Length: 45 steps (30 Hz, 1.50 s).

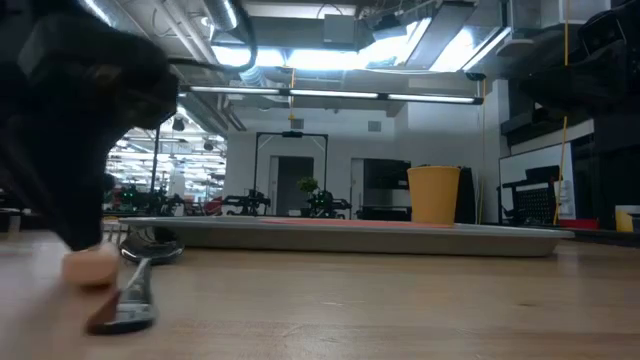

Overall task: Pick and place plate/cup/fork/spoon on tray
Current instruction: Move the fork on the table, then put the fork on the serving tray

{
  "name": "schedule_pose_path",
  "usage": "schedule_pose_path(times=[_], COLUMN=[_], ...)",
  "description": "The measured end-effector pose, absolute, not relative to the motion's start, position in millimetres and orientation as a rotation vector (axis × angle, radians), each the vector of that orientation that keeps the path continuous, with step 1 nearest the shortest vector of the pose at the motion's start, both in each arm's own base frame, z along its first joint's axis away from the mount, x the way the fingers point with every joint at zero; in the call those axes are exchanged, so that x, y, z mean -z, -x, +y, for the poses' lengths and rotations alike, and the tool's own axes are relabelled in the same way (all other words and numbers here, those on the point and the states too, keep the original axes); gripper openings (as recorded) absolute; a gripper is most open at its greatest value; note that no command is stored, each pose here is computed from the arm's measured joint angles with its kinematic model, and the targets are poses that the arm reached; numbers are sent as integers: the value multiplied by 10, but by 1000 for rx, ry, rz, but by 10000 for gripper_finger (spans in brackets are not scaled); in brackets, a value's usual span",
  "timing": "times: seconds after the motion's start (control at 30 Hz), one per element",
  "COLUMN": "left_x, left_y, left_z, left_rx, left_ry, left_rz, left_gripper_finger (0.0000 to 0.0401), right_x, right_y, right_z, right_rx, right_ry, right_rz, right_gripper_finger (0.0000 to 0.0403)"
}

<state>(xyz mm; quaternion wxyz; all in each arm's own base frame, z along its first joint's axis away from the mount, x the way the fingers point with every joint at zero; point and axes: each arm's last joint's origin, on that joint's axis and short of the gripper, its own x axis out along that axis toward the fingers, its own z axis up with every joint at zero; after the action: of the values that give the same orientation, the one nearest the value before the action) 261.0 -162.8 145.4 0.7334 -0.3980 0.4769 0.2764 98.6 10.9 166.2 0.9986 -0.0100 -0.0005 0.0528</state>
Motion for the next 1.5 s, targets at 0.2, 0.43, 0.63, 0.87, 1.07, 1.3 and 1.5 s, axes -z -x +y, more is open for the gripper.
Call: schedule_pose_path(times=[0.2,0.43,0.63,0.87,1.07,1.3,1.5], left_x=[-1481,-1476,-1484,-1513,-1516,-1518,-1519], left_y=[-2672,-2617,-2562,-2587,-2605,-2644,-2649], left_z=[-1665,-1753,-1864,-1927,-1913,-1868,-1860], left_rx=[-526,-466,-411,-360,-345,-323,-301], left_ry=[886,911,911,942,920,916,847], left_rz=[1017,1108,1134,1091,1080,1098,1078], left_gripper_finger=[39,39,39,39,39,39,39], right_x=[-1662,-1662,-1662,-1662,-1662,-1662,-1662], right_y=[-986,-986,-986,-986,-986,-986,-986], right_z=[109,110,110,110,109,109,110], right_rx=[-106,-107,-107,-107,-105,-105,-106], right_ry=[-53,-74,-76,-74,-203,-272,-233], right_rz=[3,4,4,4,10,14,12], right_gripper_finger=[99,99,99,99,99,99,99])
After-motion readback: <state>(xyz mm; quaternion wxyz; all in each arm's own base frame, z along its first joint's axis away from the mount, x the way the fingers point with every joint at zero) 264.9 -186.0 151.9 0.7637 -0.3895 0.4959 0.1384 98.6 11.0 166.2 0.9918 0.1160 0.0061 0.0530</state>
